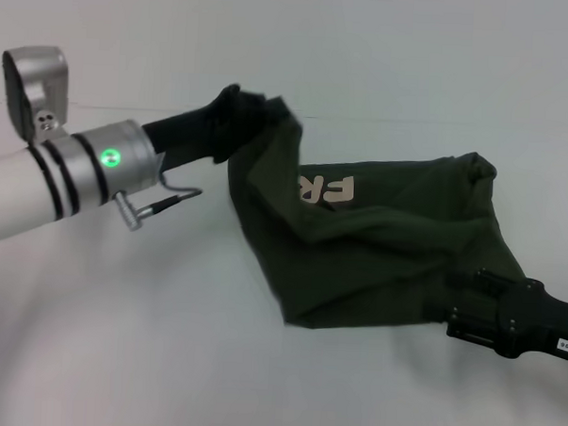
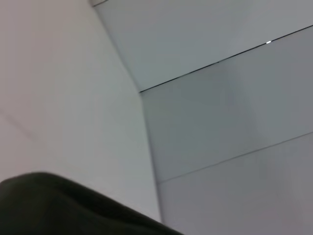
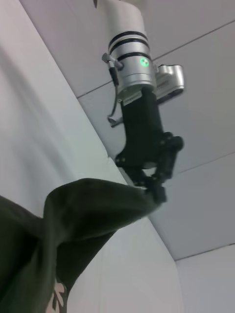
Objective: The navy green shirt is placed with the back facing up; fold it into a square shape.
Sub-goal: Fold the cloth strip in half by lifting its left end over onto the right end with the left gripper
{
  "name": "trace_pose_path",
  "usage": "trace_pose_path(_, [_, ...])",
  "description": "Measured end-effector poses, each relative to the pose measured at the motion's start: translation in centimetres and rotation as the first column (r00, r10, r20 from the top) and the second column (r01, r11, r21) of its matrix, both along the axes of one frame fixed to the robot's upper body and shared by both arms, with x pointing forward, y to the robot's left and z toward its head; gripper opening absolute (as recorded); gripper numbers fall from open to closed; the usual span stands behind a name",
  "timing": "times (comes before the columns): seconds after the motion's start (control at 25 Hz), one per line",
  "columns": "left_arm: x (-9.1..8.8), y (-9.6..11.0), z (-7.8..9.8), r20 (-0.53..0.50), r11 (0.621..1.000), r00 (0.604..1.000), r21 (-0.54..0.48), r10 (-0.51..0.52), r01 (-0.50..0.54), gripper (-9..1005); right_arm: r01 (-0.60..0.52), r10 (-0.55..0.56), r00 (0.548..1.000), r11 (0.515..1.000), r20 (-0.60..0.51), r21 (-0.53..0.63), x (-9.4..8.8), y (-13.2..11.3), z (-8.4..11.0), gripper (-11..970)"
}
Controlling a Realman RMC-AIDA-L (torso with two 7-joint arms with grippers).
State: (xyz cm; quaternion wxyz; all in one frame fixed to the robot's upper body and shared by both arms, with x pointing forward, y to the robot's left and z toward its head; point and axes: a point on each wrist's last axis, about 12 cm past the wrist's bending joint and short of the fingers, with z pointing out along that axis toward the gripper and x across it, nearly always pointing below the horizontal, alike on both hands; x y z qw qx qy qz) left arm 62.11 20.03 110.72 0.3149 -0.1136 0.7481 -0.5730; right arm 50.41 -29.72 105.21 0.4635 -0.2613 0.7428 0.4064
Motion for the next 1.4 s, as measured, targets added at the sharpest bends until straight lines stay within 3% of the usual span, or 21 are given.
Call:
trace_pose_path(0.32, [0.9, -3.7, 0.3, 0.032, 0.994, 0.998, -0.097, 0.053, -0.049, 36, 0.029, -0.029, 1.0, 1.0, 0.002, 0.005, -0.1, -0.4, -0.1, 778])
trace_pose_path(0.6, [1.2, -4.1, 0.4, 0.036, 0.989, 0.996, -0.127, 0.086, -0.081, 36, 0.089, -0.089, 0.989, 0.996, 0.12, 0.004, 0.0, -1.1, 0.3, 778])
trace_pose_path(0.72, [1.2, -3.9, 0.4, 0.031, 0.984, 0.994, -0.147, 0.103, -0.098, 37, 0.123, -0.119, 0.976, 0.992, 0.182, -0.009, 1.6, -1.2, 1.3, 779])
trace_pose_path(0.88, [1.2, -3.8, 0.4, 0.031, 0.979, 0.992, -0.168, 0.122, -0.115, 37, 0.145, -0.133, 0.975, 0.988, 0.175, -0.053, 4.4, -0.2, 2.1, 779])
trace_pose_path(1.04, [1.1, -3.8, 0.3, 0.027, 0.977, 0.992, -0.175, 0.126, -0.119, 37, 0.104, -0.079, 0.98, 0.986, 0.185, -0.132, 6.8, 1.7, 2.7, 779])
trace_pose_path(1.24, [1.1, -3.8, 0.3, 0.025, 0.976, 0.992, -0.183, 0.127, -0.12, 36, 0.059, -0.019, 0.984, 0.973, 0.176, -0.224, 8.5, 3.7, 2.9, 780])
trace_pose_path(1.4, [1.1, -3.8, 0.4, 0.026, 0.975, 0.991, -0.187, 0.128, -0.121, 36, -0.014, 0.06, 0.986, 0.96, 0.154, -0.28, 8.8, 5.3, 2.8, 780])
